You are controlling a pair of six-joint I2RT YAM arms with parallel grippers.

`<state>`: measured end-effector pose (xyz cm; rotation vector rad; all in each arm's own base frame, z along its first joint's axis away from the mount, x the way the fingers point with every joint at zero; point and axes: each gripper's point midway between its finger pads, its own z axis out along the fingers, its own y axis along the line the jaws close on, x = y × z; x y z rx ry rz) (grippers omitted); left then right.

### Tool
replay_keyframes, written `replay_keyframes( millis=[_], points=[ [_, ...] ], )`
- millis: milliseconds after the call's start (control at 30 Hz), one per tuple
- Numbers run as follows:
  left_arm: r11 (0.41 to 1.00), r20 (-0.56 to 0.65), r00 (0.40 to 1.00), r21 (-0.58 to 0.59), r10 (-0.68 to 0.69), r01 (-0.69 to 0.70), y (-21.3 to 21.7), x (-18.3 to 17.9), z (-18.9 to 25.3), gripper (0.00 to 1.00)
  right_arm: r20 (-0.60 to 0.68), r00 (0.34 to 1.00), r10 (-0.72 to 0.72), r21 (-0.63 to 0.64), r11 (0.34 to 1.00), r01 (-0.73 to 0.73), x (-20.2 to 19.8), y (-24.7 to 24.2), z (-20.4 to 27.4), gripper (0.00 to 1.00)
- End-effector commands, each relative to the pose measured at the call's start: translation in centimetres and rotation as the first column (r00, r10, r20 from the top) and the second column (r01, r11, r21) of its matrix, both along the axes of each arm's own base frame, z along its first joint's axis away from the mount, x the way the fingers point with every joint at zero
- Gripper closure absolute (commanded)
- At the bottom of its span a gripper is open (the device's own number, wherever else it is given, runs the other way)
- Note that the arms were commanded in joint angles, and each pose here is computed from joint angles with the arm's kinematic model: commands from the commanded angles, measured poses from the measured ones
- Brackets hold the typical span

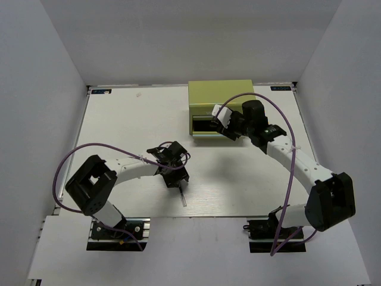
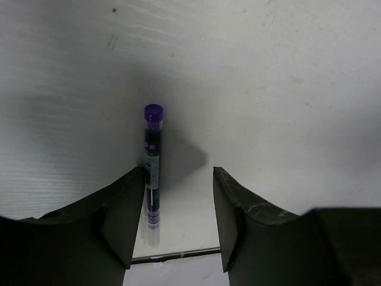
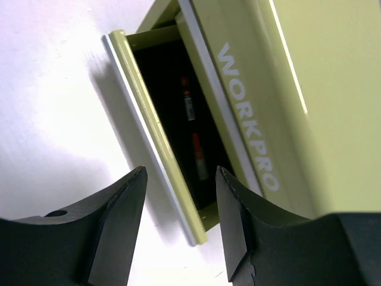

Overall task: Sort the stationery into containers
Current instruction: Grab a piece of stationery with the left arm, then place the stationery into the container

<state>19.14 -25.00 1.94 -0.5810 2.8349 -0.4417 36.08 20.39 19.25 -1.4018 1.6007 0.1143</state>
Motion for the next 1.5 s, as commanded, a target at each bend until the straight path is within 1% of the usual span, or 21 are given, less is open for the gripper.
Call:
replay_keyframes(
  millis=[0, 33, 67, 100, 133, 300, 333, 400, 467, 600, 633, 700, 767, 800, 1000, 1067, 1167, 1200, 1333, 1400, 1467],
  points=[
    [0.985, -0.119, 0.990, 0.150, -0.069, 0.087, 2.3, -2.2, -2.2, 0.40, 0.011, 1.000, -0.001, 0.096, 0.995, 0.000, -1.1, 0.4, 2.0, 0.44],
    [0.981, -0.133, 0.988, 0.165, -0.078, 0.100, 2.4, -2.2, -2.3, 0.40, 0.000, 1.000, -0.006, 0.100, 0.995, 0.006, -1.5, 0.2, 1.5, 0.44],
    [0.976, -0.136, 0.985, 0.172, -0.108, 0.131, 2.1, -2.2, -2.2, 0.40, 0.024, 1.000, -0.007, 0.122, 0.992, 0.004, -1.7, 0.3, 2.4, 0.44],
    [0.968, -0.169, 0.979, 0.201, -0.116, 0.150, 2.6, -2.6, -2.8, 0.40, 0.023, 1.000, -0.011, 0.127, 0.992, 0.008, -1.8, 0.2, 2.4, 0.44],
    [0.963, -0.171, 0.975, 0.206, -0.139, 0.174, 2.4, -2.4, -2.7, 0.41, 0.020, 1.000, -0.017, 0.136, 0.991, 0.014, -2.3, -0.1, 2.3, 0.44],
    [0.938, -0.202, 0.963, 0.261, -0.180, 0.230, 3.0, -2.6, -3.3, 0.54, 0.034, 0.999, -0.042, 0.151, 0.988, 0.037, -2.9, -0.8, 2.4, 0.44],
    [0.932, -0.212, 0.958, 0.269, -0.191, 0.245, 3.2, -2.7, -3.6, 0.59, 0.037, 0.998, -0.046, 0.156, 0.987, 0.039, -2.9, -1.0, 2.5, 0.44],
    [0.922, -0.223, 0.955, 0.289, -0.196, 0.257, 3.6, -2.9, -3.9, 0.65, 0.042, 0.998, -0.053, 0.161, 0.986, 0.046, -3.1, -1.3, 2.6, 0.44],
    [0.919, -0.225, 0.952, 0.290, -0.205, 0.267, 3.5, -2.7, -4.0, 0.67, 0.040, 0.997, -0.062, 0.171, 0.984, 0.054, -3.3, -1.6, 2.7, 0.42],
    [0.914, -0.219, 0.952, 0.299, -0.213, 0.273, 3.5, -2.8, -4.0, 0.73, 0.028, 0.997, -0.067, 0.202, 0.978, 0.060, -3.8, -1.8, 3.3, 0.42],
    [0.916, -0.201, 0.956, 0.300, -0.213, 0.267, 3.5, -2.5, -3.7, 0.73, 0.026, 0.998, -0.062, 0.207, 0.977, 0.055, -3.9, -1.7, 3.4, 0.42],
    [0.916, -0.179, 0.958, 0.297, -0.225, 0.270, 3.4, -2.2, -3.2, 0.77, 0.017, 0.998, -0.067, 0.221, 0.973, 0.061, -4.1, -1.7, 3.5, 0.39],
    [0.919, -0.128, 0.959, 0.279, -0.253, 0.279, 3.0, -1.5, -2.0, 0.81, 0.013, 0.997, -0.071, 0.227, 0.972, 0.067, -4.1, -1.9, 3.6, 0.37],
    [0.924, -0.093, 0.960, 0.260, -0.265, 0.280, 2.4, -0.9, -1.3, 0.84, 0.011, 0.997, -0.070, 0.232, 0.971, 0.066, -4.3, -1.8, 3.8, 0.37],
    [0.935, 0.131, 0.931, 0.158, -0.340, 0.319, -0.8, 2.2, 3.8, 0.96, 0.010, 0.998, -0.065, 0.244, 0.968, 0.061, -4.6, -1.9, 4.3, 0.34],
    [0.928, 0.180, 0.913, 0.138, -0.366, 0.345, -1.6, 2.9, 5.3, 0.96, 0.009, 0.998, -0.063, 0.250, 0.967, 0.059, -4.7, -1.8, 4.5, 0.34],
    [0.929, 0.295, 0.882, 0.084, -0.368, 0.360, -3.3, 4.3, 8.4, 0.98, 0.018, 0.998, -0.066, 0.256, 0.965, 0.059, -4.7, -1.9, 4.9, 0.34],
    [0.928, 0.356, 0.860, 0.061, -0.365, 0.368, -4.2, 5.2, 9.8, 0.98, 0.021, 0.998, -0.067, 0.256, 0.965, 0.060, -4.6, -2.0, 4.9, 0.34],
    [0.926, 0.529, 0.789, -0.016, -0.313, 0.378, -6.1, 7.8, 14.2, 0.98, 0.031, 0.997, -0.074, 0.254, 0.965, 0.064, -4.6, -2.2, 5.1, 0.34],
    [0.925, 0.636, 0.718, -0.019, -0.281, 0.379, -7.0, 9.6, 16.9, 0.98, 0.040, 0.996, -0.086, 0.254, 0.964, 0.073, -4.6, -2.6, 5.2, 0.33],
    [0.929, 0.696, 0.675, -0.032, -0.244, 0.370, -7.7, 10.8, 19.1, 0.98, 0.056, 0.994, -0.094, 0.259, 0.963, 0.077, -4.8, -2.8, 5.6, 0.33]
  ],
)
